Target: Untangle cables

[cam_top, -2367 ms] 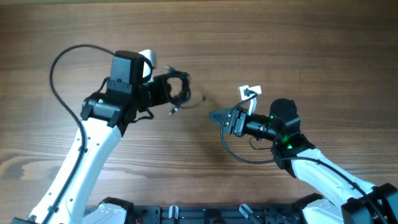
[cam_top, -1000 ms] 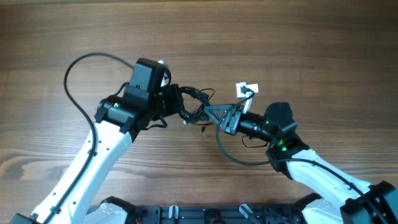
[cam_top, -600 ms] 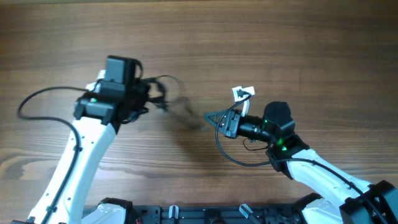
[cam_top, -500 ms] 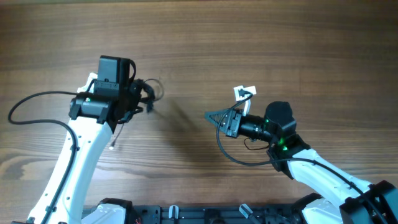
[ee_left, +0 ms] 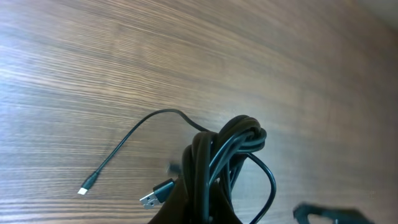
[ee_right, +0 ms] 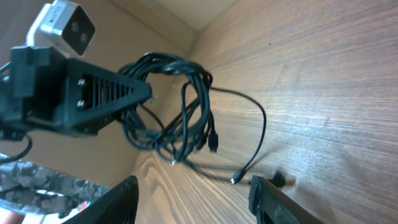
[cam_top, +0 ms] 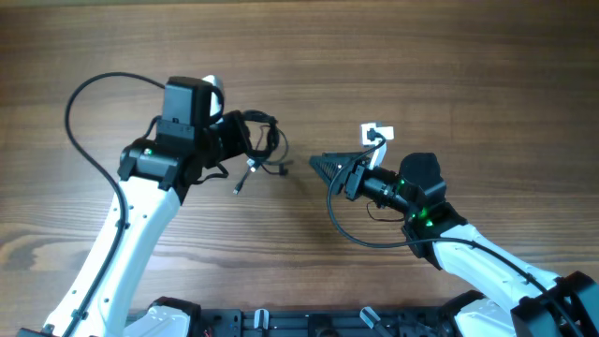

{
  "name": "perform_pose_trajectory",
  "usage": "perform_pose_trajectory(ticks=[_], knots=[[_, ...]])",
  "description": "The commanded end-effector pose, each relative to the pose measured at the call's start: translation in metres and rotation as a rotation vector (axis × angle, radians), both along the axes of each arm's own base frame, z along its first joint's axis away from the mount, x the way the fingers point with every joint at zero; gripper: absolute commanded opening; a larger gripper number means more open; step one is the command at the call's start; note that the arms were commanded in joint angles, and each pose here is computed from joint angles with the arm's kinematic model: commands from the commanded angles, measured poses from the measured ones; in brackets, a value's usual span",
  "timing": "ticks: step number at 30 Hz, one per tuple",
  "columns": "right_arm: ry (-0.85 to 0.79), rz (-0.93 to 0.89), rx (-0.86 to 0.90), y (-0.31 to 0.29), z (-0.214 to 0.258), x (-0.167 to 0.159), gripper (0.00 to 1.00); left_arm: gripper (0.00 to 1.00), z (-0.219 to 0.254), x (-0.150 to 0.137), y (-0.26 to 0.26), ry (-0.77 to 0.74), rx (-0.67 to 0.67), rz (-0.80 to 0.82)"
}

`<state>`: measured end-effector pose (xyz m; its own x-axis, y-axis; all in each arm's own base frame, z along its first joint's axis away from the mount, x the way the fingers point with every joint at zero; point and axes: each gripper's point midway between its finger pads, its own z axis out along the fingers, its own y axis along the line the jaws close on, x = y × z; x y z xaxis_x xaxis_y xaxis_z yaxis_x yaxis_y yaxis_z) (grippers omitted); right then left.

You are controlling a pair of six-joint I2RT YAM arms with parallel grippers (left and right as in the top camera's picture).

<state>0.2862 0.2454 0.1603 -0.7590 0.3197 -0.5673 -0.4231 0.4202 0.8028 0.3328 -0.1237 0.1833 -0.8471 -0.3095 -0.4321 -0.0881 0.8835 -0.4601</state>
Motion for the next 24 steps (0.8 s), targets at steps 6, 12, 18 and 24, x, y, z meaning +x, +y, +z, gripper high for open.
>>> perform_pose_trajectory(ticks=[6,12,18,24], knots=[[0.006,-0.019,-0.136,0.008,-0.010,0.008,0.61,0.04,0.006,-0.008,-0.028,-0.039,0.009,-0.139],[-0.023,-0.068,-0.307,0.023,0.008,0.023,0.59,0.04,0.004,-0.007,-0.028,-0.032,0.012,-0.138],[-0.013,-0.181,-0.396,0.018,-0.004,0.030,0.59,0.04,0.004,-0.007,-0.028,-0.032,0.013,-0.137],[0.151,-0.292,-0.548,0.002,-0.075,0.038,0.58,0.04,0.004,-0.007,-0.028,-0.032,0.013,-0.137]])
